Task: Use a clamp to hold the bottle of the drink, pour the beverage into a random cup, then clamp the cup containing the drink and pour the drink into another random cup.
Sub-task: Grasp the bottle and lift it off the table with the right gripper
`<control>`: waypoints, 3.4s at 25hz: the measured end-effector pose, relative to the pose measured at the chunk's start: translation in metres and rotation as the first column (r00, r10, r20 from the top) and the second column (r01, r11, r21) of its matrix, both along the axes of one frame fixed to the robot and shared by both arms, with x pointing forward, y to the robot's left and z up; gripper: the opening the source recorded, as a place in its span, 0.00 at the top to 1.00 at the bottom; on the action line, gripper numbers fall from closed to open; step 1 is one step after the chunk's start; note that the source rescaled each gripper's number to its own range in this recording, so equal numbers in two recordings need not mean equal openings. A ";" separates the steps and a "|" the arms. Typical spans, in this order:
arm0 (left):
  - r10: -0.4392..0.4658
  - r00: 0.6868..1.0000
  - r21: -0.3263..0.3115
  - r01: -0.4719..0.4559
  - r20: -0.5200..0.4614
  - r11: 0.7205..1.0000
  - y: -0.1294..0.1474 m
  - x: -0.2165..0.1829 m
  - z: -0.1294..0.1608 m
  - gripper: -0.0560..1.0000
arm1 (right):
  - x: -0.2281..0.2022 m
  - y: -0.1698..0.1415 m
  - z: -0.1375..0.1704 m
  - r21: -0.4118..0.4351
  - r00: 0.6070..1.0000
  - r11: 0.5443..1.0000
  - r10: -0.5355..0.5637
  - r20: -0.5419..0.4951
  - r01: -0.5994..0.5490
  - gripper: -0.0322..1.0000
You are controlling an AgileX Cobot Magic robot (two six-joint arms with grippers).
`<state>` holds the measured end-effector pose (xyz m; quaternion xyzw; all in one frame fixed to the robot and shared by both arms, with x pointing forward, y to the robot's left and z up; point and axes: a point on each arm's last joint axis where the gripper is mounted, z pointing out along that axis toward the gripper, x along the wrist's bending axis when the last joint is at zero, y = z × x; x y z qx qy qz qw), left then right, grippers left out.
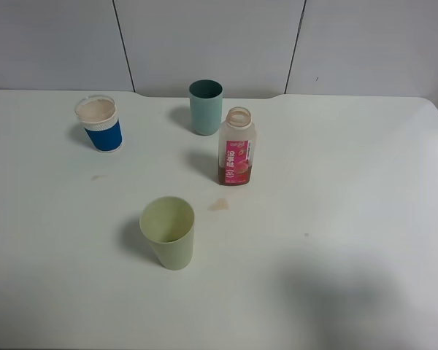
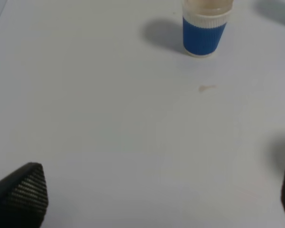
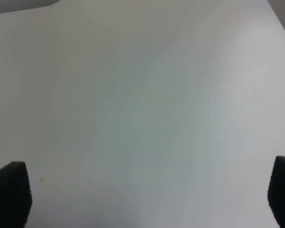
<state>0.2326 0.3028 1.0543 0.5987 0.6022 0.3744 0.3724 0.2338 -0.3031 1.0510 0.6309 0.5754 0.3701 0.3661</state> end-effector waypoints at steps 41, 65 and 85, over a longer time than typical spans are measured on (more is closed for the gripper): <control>0.000 1.000 0.000 0.000 0.000 1.000 0.000 0.000 0.000 0.00 | 0.057 0.000 -0.009 -0.027 0.927 0.999 0.009 -0.374 -0.020 0.00; 0.000 1.000 0.000 0.000 0.000 1.000 0.000 0.000 0.000 0.00 | 0.161 -0.001 0.002 -0.356 0.921 0.883 0.179 -0.345 -0.305 0.00; 0.000 1.000 0.000 0.000 0.000 1.000 0.000 0.000 0.000 0.00 | 0.236 0.005 -0.044 -0.527 0.858 0.682 0.340 -0.386 -0.508 0.00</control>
